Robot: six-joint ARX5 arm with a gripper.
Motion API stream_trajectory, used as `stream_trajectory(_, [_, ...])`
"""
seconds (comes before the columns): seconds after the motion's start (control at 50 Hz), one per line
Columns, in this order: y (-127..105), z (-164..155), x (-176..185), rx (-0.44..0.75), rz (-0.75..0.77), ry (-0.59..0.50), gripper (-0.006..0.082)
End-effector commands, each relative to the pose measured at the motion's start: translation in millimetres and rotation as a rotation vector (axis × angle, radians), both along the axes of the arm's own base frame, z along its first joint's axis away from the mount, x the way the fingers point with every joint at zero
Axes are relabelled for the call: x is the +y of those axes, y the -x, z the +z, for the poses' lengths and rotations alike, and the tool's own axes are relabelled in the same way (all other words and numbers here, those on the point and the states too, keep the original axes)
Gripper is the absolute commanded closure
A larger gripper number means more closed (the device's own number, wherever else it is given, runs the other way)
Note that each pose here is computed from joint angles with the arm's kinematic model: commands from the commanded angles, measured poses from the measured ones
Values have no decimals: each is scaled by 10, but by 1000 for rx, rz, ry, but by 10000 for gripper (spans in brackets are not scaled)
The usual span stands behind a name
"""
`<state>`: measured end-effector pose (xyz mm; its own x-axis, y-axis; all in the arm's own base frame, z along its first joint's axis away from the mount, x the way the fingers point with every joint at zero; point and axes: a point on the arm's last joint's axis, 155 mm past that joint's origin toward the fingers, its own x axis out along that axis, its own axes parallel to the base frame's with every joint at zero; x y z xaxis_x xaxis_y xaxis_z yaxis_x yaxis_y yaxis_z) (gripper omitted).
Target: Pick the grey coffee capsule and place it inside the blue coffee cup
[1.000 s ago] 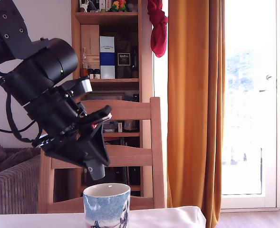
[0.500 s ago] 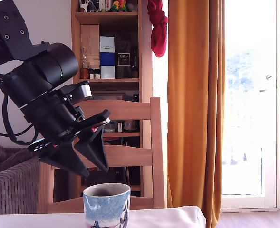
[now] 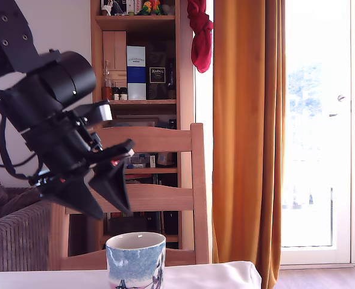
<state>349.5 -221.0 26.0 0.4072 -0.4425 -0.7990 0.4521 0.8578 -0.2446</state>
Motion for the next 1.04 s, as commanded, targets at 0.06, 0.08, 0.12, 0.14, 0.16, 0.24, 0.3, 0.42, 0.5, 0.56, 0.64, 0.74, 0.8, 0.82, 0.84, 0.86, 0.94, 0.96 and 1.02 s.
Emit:
stream_trajectory(0.06, [-119, 281, 204, -98, 28, -32, 781])
stream_trajectory(0.08, [-134, 311, 239, -109, 33, -42, 781])
stream_trajectory(0.12, [-166, 371, 316, -132, 49, -62, 781])
stream_trajectory(0.14, [-179, 395, 353, -141, 55, -71, 781])
stream_trajectory(0.16, [-195, 440, 396, -158, 59, -83, 781])
stream_trajectory(0.24, [-250, 576, 576, -204, 86, -124, 781])
stream_trajectory(0.3, [-283, 665, 728, -229, 113, -150, 781])
stream_trajectory(0.42, [-341, 822, 1083, -256, 188, -181, 781])
stream_trajectory(0.5, [-358, 906, 1338, -262, 244, -192, 781])
stream_trajectory(0.56, [-358, 961, 1529, -266, 284, -202, 781])
stream_trajectory(0.64, [-347, 1048, 1760, -274, 341, -206, 781])
stream_trajectory(0.74, [-320, 1188, 1964, -308, 396, -199, 781])
stream_trajectory(0.8, [-299, 1283, 2040, -332, 417, -190, 781])
stream_trajectory(0.82, [-291, 1312, 2055, -339, 421, -186, 781])
stream_trajectory(0.84, [-285, 1348, 2064, -348, 424, -179, 781])
stream_trajectory(0.86, [-279, 1375, 2064, -355, 423, -172, 781])
stream_trajectory(0.94, [-257, 1472, 2070, -381, 426, -161, 781])
stream_trajectory(0.96, [-251, 1492, 2070, -386, 426, -159, 781])
stream_trajectory(1.02, [-233, 1553, 2063, -403, 426, -153, 781])
